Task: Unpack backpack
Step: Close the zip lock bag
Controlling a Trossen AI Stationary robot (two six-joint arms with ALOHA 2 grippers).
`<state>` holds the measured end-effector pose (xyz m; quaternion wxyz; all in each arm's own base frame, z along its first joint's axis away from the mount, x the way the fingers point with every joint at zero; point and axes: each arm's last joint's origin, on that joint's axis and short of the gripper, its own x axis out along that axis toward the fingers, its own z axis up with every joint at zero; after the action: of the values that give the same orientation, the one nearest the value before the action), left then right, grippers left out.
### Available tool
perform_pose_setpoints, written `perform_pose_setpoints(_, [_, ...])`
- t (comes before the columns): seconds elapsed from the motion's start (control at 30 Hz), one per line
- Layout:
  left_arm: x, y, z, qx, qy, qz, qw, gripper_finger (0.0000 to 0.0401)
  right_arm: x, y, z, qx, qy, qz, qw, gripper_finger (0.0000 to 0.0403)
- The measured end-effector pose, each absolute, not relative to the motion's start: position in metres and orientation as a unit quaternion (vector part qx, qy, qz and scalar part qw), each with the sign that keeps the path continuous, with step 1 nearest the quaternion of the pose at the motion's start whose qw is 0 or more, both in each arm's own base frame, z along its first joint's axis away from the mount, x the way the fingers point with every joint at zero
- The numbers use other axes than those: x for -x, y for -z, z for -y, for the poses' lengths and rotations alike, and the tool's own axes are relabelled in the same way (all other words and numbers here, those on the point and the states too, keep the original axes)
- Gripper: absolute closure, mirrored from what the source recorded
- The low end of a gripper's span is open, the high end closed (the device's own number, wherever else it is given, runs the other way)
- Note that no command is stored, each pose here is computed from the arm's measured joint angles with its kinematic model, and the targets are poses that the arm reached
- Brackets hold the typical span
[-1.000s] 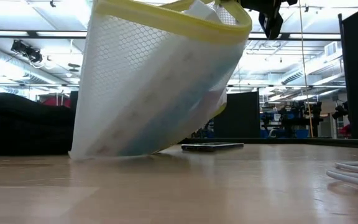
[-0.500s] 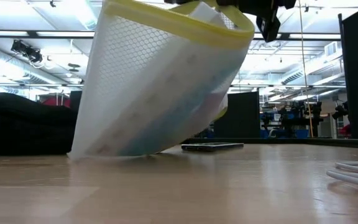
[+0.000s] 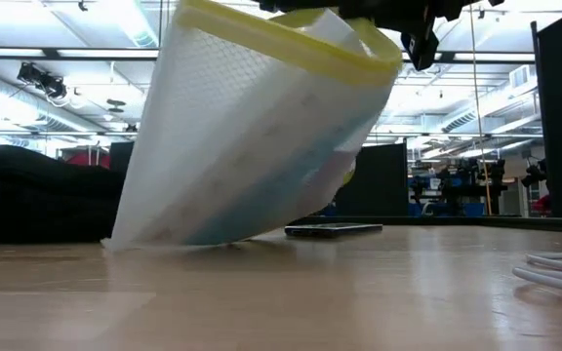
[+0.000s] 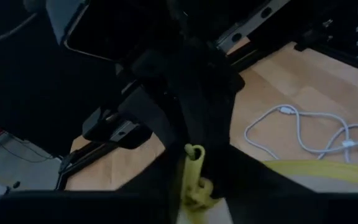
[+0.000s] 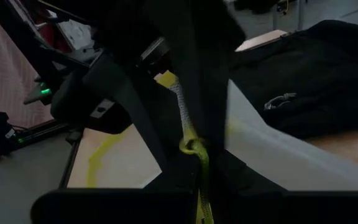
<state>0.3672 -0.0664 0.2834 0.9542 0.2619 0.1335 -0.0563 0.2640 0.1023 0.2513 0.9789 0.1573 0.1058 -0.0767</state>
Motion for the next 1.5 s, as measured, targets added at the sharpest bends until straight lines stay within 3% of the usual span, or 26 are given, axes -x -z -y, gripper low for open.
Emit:
perform_pose_setpoints(0.1, [-0.367, -0.282, 0.066, -0.261, 0.058, -0.144, 0.953, 0.0382, -0.264, -0.25, -0.102, -0.155, 0.076, -0.111, 0.979, 0.0403])
perform_pose_setpoints(0.27, [-0.366, -0.281, 0.067, -0.257, 0.06, -0.152, 0.952, 0.0382, -0.263, -0.25, -0.105, -0.147, 0.068, -0.113, 0.98, 0.0403])
perform_pose_setpoints(0.5, [-0.356, -0.272, 0.078, -0.27, 0.08, -0.207, 0.937, 0.0382, -0.258, -0.255, -0.12, -0.115, -0.02, -0.114, 0.987, 0.0387])
perform_pose_setpoints(0.8, [-0.342, -0.274, 0.096, -0.276, 0.118, -0.228, 0.926, 0.0382, -0.246, -0.259, -0.137, -0.012, -0.043, -0.114, 0.992, 0.0298])
perform_pose_setpoints(1.13, [-0.33, -0.285, 0.128, -0.262, 0.258, -0.161, 0.916, 0.0382, -0.261, -0.232, -0.129, 0.103, -0.006, -0.176, 0.979, 0.0184])
perform_pose_setpoints(1.5, [-0.328, -0.286, 0.133, -0.255, 0.271, -0.158, 0.915, 0.0382, -0.326, -0.224, -0.164, 0.181, -0.046, -0.184, 0.965, 0.0144])
